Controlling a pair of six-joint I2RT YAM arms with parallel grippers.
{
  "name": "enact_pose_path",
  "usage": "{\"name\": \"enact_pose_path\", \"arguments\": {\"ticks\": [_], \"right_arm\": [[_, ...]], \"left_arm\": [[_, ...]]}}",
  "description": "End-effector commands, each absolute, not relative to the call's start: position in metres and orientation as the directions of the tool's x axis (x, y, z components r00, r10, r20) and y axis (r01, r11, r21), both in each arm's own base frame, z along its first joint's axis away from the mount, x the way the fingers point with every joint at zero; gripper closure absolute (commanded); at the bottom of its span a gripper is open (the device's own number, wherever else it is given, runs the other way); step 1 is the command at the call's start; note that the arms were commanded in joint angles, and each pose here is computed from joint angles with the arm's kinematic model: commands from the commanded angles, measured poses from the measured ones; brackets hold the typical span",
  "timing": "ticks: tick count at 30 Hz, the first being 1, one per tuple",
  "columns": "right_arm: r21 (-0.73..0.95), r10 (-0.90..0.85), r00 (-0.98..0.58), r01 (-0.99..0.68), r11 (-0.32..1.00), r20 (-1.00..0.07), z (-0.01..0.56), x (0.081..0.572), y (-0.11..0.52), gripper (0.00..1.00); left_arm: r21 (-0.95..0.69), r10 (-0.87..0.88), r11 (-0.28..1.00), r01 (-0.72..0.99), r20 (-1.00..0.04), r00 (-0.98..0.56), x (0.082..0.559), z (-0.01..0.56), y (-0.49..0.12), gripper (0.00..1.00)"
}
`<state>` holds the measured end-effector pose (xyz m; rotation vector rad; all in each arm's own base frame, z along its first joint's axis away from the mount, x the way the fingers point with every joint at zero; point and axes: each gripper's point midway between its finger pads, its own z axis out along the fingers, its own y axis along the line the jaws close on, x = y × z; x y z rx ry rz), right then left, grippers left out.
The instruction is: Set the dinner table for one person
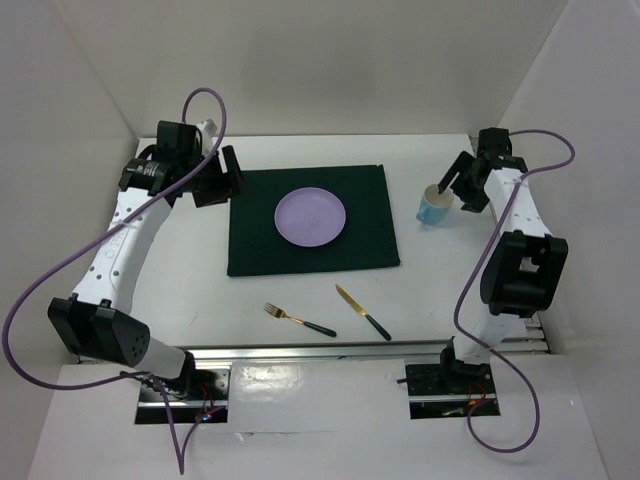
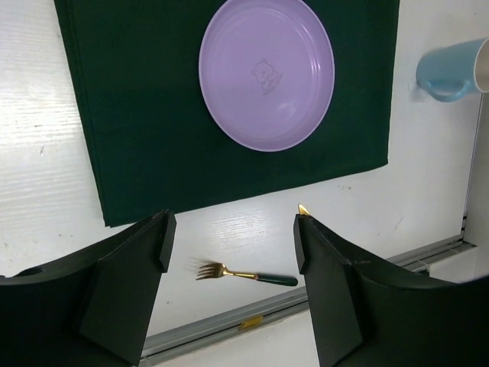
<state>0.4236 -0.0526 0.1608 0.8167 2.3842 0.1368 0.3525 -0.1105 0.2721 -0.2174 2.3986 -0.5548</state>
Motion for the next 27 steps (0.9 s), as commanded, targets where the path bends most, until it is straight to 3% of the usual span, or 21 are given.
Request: {"name": "enact_pose_path", "arguments": {"ticks": [1,7,9,10,11,14,15,17,18,21,27], "right_arm": [[0.318,0.575,-0.618,0.484,0.815,-0.536,0.163,0.437,-0.055,0.21],[0.292,0.581,-0.645,0.506,0.812,-0.497,0.127,0.446,-0.059,0.23],[0.275,0.581,-0.642,0.518,0.810,-0.500,0.120,0.449,-0.063,0.35],[0.280,0.579,-0.636,0.514,0.811,-0.509,0.122,0.452,-0.063,0.35],[0.279,0.580,-0.638,0.515,0.810,-0.507,0.117,0.454,-0.064,0.45],[0.272,0.579,-0.631,0.520,0.810,-0.516,0.116,0.459,-0.067,0.58],[0.265,0.578,-0.629,0.525,0.809,-0.520,0.115,0.459,-0.069,0.68],[0.259,0.576,-0.619,0.529,0.808,-0.534,0.122,0.462,-0.072,0.74],[0.241,0.575,-0.612,0.542,0.805,-0.543,0.122,0.462,-0.076,0.85],[0.233,0.565,-0.607,0.539,0.809,-0.559,0.133,0.462,-0.078,1.00],[0.256,0.485,-0.590,0.431,0.865,-0.645,0.188,0.478,-0.054,1.00]], "left_arm": [[-0.440,-0.260,0.896,0.064,-0.636,-0.727,0.354,0.290,-0.116,0.19],[-0.440,-0.270,0.897,0.046,-0.627,-0.730,0.356,0.287,-0.116,0.19],[-0.440,-0.270,0.897,0.046,-0.627,-0.731,0.356,0.287,-0.116,0.19],[-0.440,-0.270,0.897,0.046,-0.627,-0.731,0.356,0.287,-0.116,0.19],[-0.440,-0.270,0.897,0.046,-0.627,-0.731,0.356,0.287,-0.116,0.19],[-0.432,-0.271,0.901,0.035,-0.624,-0.733,0.356,0.283,-0.114,0.19],[-0.431,-0.270,0.902,0.030,-0.617,-0.739,0.354,0.281,-0.113,0.19],[-0.432,-0.271,0.901,0.035,-0.625,-0.732,0.355,0.286,-0.114,0.19],[-0.432,-0.271,0.901,0.035,-0.625,-0.732,0.355,0.286,-0.114,0.19],[-0.432,-0.271,0.901,0.035,-0.625,-0.732,0.355,0.286,-0.114,0.19],[-0.411,-0.275,0.911,0.012,-0.630,-0.727,0.355,0.286,-0.108,0.19]]}}
